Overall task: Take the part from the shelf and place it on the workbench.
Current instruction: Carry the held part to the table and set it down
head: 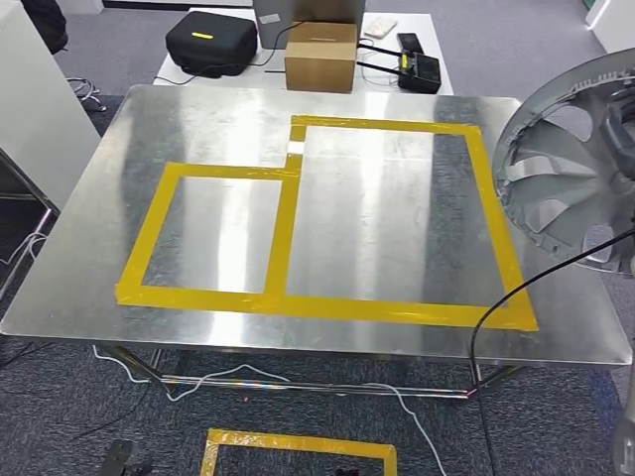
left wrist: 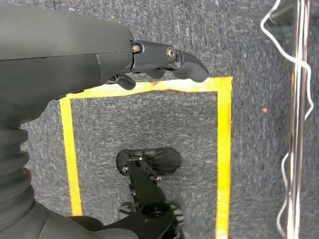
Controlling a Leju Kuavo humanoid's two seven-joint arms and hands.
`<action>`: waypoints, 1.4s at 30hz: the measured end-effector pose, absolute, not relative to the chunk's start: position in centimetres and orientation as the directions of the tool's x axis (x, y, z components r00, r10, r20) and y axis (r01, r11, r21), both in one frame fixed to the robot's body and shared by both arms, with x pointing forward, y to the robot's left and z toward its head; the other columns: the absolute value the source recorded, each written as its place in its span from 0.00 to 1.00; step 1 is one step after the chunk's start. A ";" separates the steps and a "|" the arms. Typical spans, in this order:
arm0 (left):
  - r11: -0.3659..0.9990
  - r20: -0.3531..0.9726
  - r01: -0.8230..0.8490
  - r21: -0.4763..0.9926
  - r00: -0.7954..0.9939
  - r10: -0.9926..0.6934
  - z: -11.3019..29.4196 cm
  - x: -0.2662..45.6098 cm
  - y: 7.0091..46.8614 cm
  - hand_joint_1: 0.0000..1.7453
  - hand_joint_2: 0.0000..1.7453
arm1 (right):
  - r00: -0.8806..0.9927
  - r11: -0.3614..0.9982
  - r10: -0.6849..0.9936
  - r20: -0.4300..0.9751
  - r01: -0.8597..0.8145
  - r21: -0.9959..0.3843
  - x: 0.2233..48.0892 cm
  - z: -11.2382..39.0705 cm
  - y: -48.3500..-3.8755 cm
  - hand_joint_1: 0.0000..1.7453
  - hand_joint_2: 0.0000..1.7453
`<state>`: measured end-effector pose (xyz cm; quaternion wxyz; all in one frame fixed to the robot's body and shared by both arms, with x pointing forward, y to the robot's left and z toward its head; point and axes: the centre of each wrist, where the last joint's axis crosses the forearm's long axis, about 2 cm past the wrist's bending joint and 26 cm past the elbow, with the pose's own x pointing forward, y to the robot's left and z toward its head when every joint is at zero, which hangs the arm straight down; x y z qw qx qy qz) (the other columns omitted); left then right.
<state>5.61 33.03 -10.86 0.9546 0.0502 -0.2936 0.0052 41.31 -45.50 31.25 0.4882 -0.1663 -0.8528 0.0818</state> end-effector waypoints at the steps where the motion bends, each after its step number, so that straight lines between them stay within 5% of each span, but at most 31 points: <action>1: 0.995 0.561 -0.036 0.092 0.827 -0.022 -10.8 5.7 33.0 0.00 1.00 | -0.466 0.934 0.358 0.809 0.194 -0.301 41.6 31.2 -45.2 1.00 1.00; 30: 0.992 0.550 0.067 0.104 0.827 -0.114 -10.4 8.7 32.6 0.00 1.00 | -0.333 0.954 0.069 0.940 -0.255 -0.160 49.0 30.8 -26.2 1.00 1.00; 42: 0.992 0.554 0.087 0.096 0.823 -0.126 -10.3 9.1 31.9 0.00 1.00 | -0.281 0.955 0.007 0.960 -0.284 -0.090 49.1 30.3 -22.9 1.00 1.00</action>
